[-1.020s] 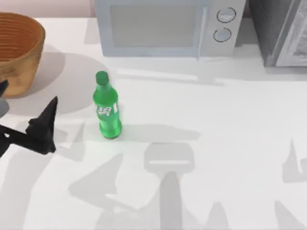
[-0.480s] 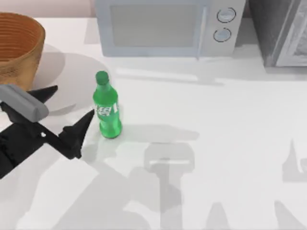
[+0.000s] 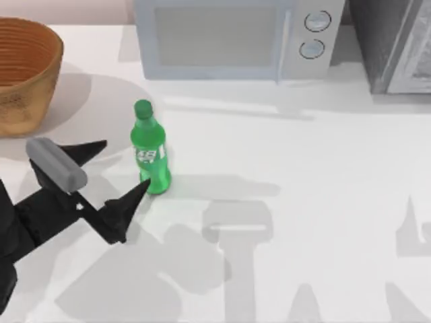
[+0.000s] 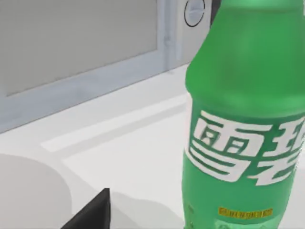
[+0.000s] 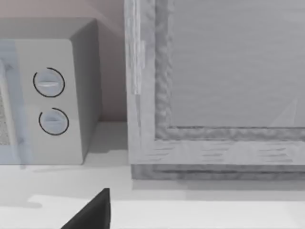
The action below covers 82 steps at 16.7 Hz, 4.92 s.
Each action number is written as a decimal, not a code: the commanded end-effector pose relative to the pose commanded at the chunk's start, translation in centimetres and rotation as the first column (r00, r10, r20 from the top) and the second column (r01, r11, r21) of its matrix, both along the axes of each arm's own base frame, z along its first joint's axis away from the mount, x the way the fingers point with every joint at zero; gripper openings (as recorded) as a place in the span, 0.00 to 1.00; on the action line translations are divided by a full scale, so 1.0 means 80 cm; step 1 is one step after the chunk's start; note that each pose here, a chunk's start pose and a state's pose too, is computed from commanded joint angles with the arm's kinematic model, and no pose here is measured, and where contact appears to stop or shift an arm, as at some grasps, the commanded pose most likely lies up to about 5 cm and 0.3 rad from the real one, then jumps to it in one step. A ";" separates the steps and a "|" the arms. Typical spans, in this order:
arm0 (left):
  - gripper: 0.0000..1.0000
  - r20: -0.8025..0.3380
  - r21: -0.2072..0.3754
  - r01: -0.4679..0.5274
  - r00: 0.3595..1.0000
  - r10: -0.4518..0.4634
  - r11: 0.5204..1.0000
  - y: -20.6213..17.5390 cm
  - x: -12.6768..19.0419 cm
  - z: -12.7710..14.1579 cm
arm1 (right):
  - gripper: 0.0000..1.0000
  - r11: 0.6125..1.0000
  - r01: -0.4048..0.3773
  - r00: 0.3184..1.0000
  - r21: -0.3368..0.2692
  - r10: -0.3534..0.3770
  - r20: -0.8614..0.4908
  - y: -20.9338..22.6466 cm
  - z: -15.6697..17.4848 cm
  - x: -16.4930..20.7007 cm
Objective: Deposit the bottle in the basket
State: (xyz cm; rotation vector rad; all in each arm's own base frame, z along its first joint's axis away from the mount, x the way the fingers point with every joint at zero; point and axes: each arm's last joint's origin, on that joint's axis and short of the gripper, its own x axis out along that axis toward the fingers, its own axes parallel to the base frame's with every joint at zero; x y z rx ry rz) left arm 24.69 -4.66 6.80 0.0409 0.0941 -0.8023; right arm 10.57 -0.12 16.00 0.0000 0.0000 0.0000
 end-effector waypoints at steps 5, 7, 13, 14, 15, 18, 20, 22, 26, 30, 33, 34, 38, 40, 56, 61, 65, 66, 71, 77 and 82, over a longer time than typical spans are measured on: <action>1.00 0.000 0.000 0.004 1.000 -0.004 1.000 0.000 0.000 -0.002 | 1.00 1.000 0.000 1.000 0.000 0.000 0.000 0.000 0.000 0.000; 1.00 -0.003 0.000 -0.001 1.000 0.001 1.000 0.001 0.000 -0.002 | 1.00 1.000 0.000 1.000 0.000 0.000 0.000 0.000 0.000 0.000; 1.00 0.000 0.000 0.005 1.000 -0.005 1.000 -0.039 0.041 -0.008 | 1.00 1.000 0.000 1.000 0.000 0.000 0.000 0.000 0.000 0.000; 1.00 0.000 0.000 0.004 1.000 -0.004 1.000 -0.047 0.048 -0.009 | 1.00 1.000 0.000 1.000 0.000 0.000 0.000 0.000 0.000 0.000; 1.00 0.000 0.000 0.004 1.000 -0.004 1.000 -0.054 0.054 -0.010 | 1.00 1.000 0.000 1.000 0.000 0.000 0.000 0.000 0.000 0.000; 1.00 0.000 0.000 0.004 1.000 -0.004 1.000 -0.063 0.060 -0.011 | 1.00 1.000 0.000 1.000 0.000 0.000 0.000 0.000 0.000 0.000; 1.00 0.000 0.000 0.004 1.000 -0.004 1.000 -0.063 0.060 -0.011 | 1.00 1.000 0.000 1.000 0.000 0.000 0.000 0.000 0.000 0.000; 0.92 0.000 0.000 0.004 1.000 -0.004 1.000 -0.063 0.060 -0.011 | 1.00 1.000 0.000 1.000 0.000 0.000 0.000 0.000 0.000 0.000; 0.62 0.000 0.000 0.004 1.000 -0.004 1.000 -0.063 0.060 -0.011 | 1.00 1.000 0.000 1.000 0.000 0.000 0.000 0.000 0.000 0.000; 0.32 0.000 0.000 0.004 1.000 -0.004 1.000 -0.063 0.060 -0.011 | 1.00 1.000 0.000 1.000 0.000 0.000 0.000 0.000 0.000 0.000; 0.10 0.000 0.000 0.004 1.000 -0.004 1.000 -0.063 0.060 -0.011 | 1.00 1.000 0.000 1.000 0.000 0.000 0.000 0.000 0.000 0.000; 0.02 0.000 0.000 0.004 1.000 -0.004 1.000 -0.063 0.060 -0.011 | 1.00 1.000 0.000 1.000 0.000 0.000 0.000 0.000 0.000 0.000; 0.00 0.000 0.000 0.004 1.000 -0.004 1.000 -0.063 0.060 -0.011 | 1.00 1.000 0.000 1.000 0.000 0.000 0.000 0.000 0.000 0.000; 0.00 0.000 0.000 0.004 1.000 -0.004 1.000 -0.063 0.060 -0.011 | 1.00 1.000 0.000 1.000 0.000 0.000 0.000 0.000 0.000 0.000; 0.00 0.189 -0.113 -0.457 0.862 0.471 0.882 0.039 0.159 0.206 | 1.00 1.000 0.000 1.000 0.000 0.000 0.000 0.000 0.000 0.000; 0.00 0.069 -0.046 -0.643 0.762 0.644 0.765 0.115 0.140 0.272 | 1.00 1.000 0.000 1.000 0.000 0.000 0.000 0.000 0.000 0.000; 0.00 0.012 -0.004 -0.708 0.707 0.708 0.707 0.150 0.120 0.294 | 1.00 1.000 0.000 1.000 0.000 0.000 0.000 0.000 0.000 0.000; 0.00 0.007 -0.001 -0.713 0.701 0.713 0.701 0.154 0.117 0.296 | 1.00 1.000 0.000 1.000 0.000 0.000 0.000 0.000 0.000 0.000; 0.00 0.002 0.005 -0.713 0.701 0.713 0.701 0.153 0.117 0.294 | 1.00 1.000 0.000 1.000 0.000 0.000 0.000 0.000 0.000 0.000; 0.00 -0.005 0.007 -0.714 0.700 0.714 0.700 0.156 0.160 0.259 | 1.00 1.000 0.000 1.000 0.000 0.000 0.000 0.000 0.000 0.000; 0.00 0.005 0.000 -0.716 0.699 0.716 0.699 0.155 0.178 0.245 | 1.00 1.000 0.000 1.000 0.000 0.000 0.000 0.000 0.000 0.000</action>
